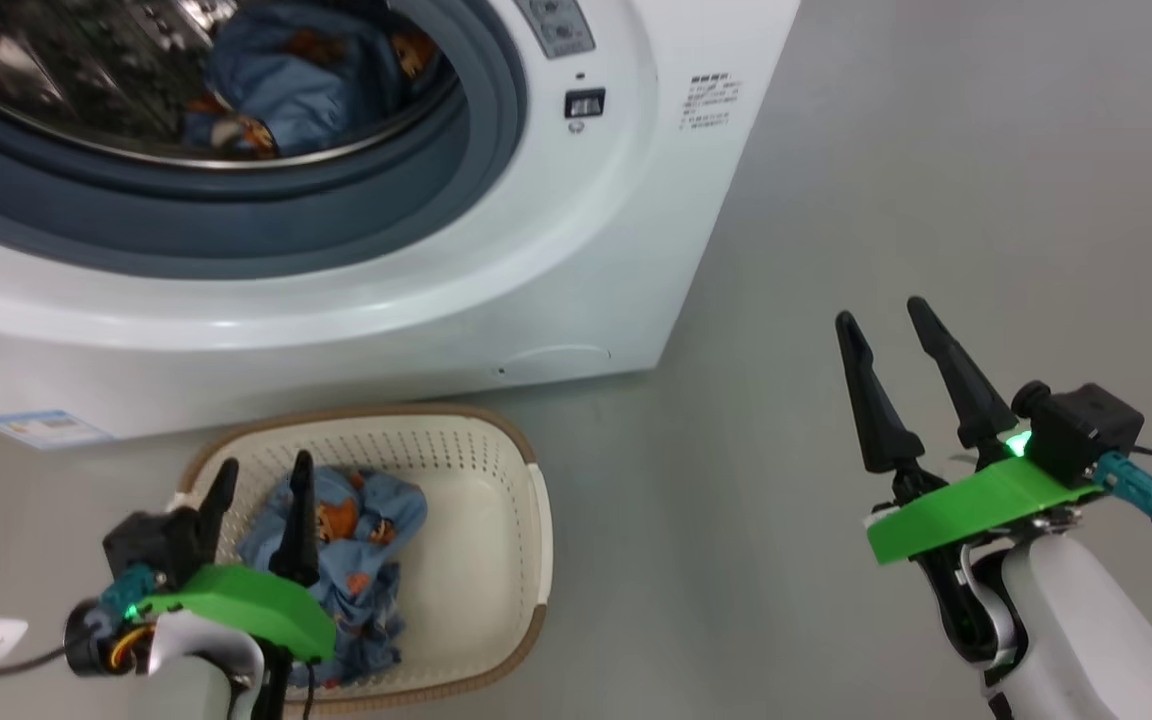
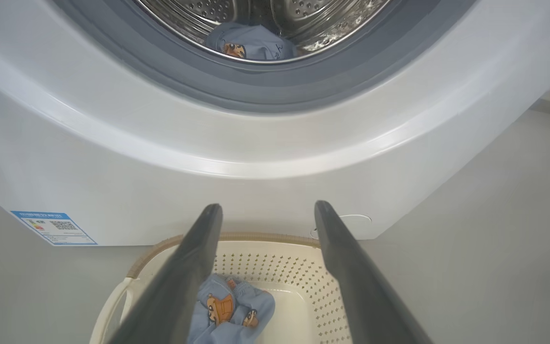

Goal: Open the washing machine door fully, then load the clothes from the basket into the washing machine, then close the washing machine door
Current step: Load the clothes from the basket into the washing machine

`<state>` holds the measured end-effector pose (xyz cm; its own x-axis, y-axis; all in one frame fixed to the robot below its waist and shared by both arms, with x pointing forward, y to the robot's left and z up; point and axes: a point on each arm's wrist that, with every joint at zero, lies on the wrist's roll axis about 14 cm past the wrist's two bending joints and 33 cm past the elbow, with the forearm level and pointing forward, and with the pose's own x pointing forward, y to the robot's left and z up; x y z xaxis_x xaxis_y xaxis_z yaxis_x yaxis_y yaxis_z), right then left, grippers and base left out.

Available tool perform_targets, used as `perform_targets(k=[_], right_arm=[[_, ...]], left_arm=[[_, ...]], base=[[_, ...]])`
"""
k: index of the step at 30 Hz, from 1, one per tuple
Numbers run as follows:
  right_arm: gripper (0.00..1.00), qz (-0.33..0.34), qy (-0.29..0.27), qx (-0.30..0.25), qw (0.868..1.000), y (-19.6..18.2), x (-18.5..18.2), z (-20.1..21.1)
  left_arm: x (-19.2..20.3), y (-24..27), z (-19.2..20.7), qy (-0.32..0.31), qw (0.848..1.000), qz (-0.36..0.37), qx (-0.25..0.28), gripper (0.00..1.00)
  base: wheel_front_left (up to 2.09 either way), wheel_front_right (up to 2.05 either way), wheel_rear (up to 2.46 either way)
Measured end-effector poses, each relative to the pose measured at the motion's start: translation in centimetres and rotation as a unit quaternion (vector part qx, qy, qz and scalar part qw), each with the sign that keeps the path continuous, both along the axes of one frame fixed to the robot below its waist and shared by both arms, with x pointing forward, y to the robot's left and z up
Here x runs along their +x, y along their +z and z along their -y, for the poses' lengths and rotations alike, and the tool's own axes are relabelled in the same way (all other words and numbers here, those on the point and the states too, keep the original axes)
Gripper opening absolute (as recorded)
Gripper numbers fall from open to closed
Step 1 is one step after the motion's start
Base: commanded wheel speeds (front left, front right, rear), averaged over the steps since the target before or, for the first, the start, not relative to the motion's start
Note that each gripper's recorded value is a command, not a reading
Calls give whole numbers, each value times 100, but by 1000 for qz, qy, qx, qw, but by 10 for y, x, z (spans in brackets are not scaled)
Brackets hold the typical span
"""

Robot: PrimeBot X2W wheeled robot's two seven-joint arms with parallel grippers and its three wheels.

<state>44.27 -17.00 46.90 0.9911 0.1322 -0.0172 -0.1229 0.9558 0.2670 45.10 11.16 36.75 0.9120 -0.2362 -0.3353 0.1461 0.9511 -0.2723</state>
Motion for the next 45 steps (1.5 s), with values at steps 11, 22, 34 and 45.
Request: perform_targets(k=[11,22,34,45], right_arm=[[100,-30,-1,-2,1000,-36,31,-2],[100,-61,2,-10,998,-77,54,-2],[100,-110,-3,-18,994,-130,57,2],[100,-141,-26,-30,989,-159,51,19]], left_arm=[[14,-86,0,-27,992,-123,23,100],[-2,-168,3,-62,963,-260,46,100],[-18,-241,-8,-112,916,-371,100,100],[-17,-289,-7,-123,888,-427,118,100]], base=[[0,0,0],[0,0,0],[0,0,0],[0,0,0]])
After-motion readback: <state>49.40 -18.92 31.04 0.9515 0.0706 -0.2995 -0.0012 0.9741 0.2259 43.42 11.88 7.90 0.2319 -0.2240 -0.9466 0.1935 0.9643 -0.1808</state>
